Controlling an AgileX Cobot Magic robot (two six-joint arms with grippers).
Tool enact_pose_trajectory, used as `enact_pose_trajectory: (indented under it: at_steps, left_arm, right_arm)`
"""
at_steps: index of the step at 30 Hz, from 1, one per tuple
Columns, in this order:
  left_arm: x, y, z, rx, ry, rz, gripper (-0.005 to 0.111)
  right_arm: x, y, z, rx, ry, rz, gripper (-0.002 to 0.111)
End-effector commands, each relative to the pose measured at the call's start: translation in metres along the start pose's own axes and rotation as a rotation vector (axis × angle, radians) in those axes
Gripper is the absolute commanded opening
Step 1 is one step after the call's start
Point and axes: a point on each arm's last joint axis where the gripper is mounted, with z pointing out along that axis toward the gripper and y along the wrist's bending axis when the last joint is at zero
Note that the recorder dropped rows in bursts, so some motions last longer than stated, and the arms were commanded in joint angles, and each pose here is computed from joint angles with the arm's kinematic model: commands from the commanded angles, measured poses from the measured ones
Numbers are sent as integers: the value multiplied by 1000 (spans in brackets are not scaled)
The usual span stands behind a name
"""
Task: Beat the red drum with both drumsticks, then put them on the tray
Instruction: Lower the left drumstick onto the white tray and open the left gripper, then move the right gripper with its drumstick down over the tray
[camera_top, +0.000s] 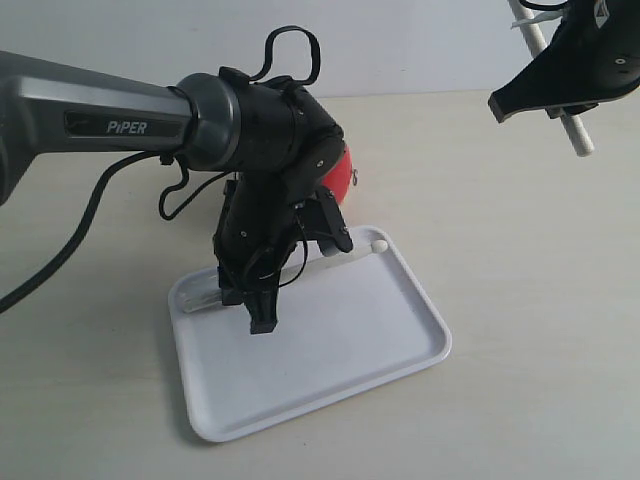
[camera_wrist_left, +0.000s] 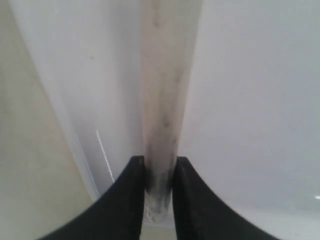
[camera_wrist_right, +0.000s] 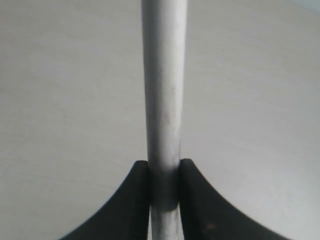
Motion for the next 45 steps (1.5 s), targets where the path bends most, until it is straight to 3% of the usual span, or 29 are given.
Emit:
enact_pose_trajectory:
  at_steps: [1,7,10,18,27,34,45]
  left_arm:
    - [0,1,-3,-8,-8,-12,12]
    - [0,1,-3,-9,-8,-32,49]
    - [0,1,-3,-11,-7,-33,58]
    - [4,7,-13,-69,-11,-101,58]
    - [20,9,-54,-81,-115,-165,58]
    - [31,15,-79,97,-345,-230,58]
    - [61,28,-87,182,-453,-363,58]
  right_arm:
    - [0,-2,-2,-1,-16,1,0]
    - [0,-2,-2,-1,-16,1,0]
    - [0,-2,-2,-1,-16,1,0]
    - [0,-1,-2,-7,-14,8,0]
    - [0,2,-2,-42,-12,41,0]
    - [-4,12,-4,-157,-52,50,0]
    - [11,19,2,-207,26,85,0]
